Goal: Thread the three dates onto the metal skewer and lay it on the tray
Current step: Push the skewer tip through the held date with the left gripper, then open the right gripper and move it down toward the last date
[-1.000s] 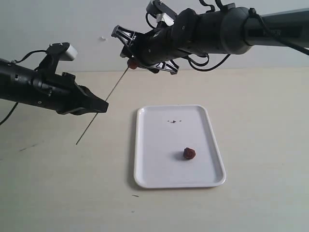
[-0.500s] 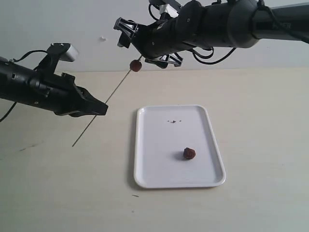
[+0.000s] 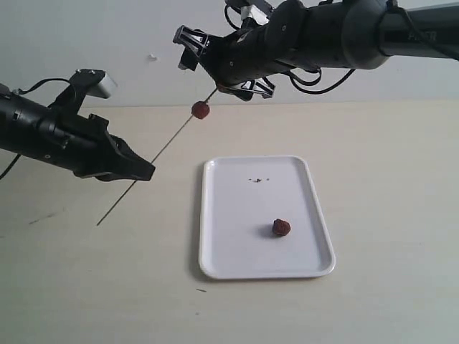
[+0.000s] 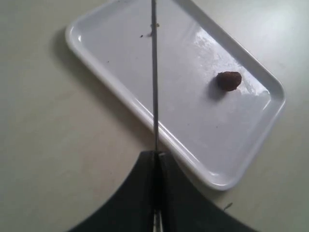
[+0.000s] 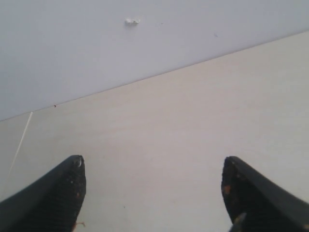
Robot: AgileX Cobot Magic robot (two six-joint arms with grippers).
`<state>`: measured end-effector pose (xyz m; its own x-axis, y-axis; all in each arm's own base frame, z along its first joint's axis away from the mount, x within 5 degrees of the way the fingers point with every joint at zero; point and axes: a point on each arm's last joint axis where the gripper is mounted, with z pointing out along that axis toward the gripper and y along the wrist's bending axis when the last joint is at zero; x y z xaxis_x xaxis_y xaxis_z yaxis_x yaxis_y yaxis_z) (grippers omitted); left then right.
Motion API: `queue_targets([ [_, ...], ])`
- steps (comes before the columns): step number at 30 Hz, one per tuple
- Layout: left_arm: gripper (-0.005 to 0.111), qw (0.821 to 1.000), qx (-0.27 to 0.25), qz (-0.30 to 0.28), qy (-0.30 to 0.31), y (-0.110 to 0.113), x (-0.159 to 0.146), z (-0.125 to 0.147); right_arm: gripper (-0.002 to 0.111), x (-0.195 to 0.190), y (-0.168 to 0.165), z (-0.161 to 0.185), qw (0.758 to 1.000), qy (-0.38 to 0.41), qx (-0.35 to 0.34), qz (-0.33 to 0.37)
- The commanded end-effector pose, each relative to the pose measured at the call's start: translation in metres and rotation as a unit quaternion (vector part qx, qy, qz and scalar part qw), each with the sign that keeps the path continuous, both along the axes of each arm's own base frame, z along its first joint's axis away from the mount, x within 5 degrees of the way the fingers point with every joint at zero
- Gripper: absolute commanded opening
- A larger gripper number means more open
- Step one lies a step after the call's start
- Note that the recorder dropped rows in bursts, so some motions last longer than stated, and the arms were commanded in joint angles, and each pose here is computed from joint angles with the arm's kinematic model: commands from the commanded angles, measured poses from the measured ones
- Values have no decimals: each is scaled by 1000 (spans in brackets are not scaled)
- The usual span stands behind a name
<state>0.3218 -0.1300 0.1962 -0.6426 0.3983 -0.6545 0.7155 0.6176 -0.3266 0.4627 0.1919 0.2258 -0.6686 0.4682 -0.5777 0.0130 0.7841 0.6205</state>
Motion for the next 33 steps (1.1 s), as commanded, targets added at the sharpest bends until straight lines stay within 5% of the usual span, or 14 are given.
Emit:
queue_targets([
  [1, 0, 1000, 3, -3, -2, 0, -2, 3, 75, 0, -5, 9, 1000, -10, -3, -1],
  [16, 0, 1000, 14, 10, -13, 2, 1, 2, 75, -8, -59, 56, 996, -24, -90, 7],
  [19, 0, 1000, 18, 13, -17, 2, 2, 1, 75, -15, -67, 64, 986, -25, -159, 34],
  [26, 0, 998, 21, 61, -10, 17, 9, 1, 72, -50, -88, 59, 907, 105, -367, 176],
  [30, 0, 997, 18, 81, -4, 28, 12, 1, 72, -71, -91, 40, 859, 236, -375, 257],
  [33, 0, 996, 15, 89, 2, 31, 13, 1, 72, -78, -82, 26, 855, 248, -334, 311],
])
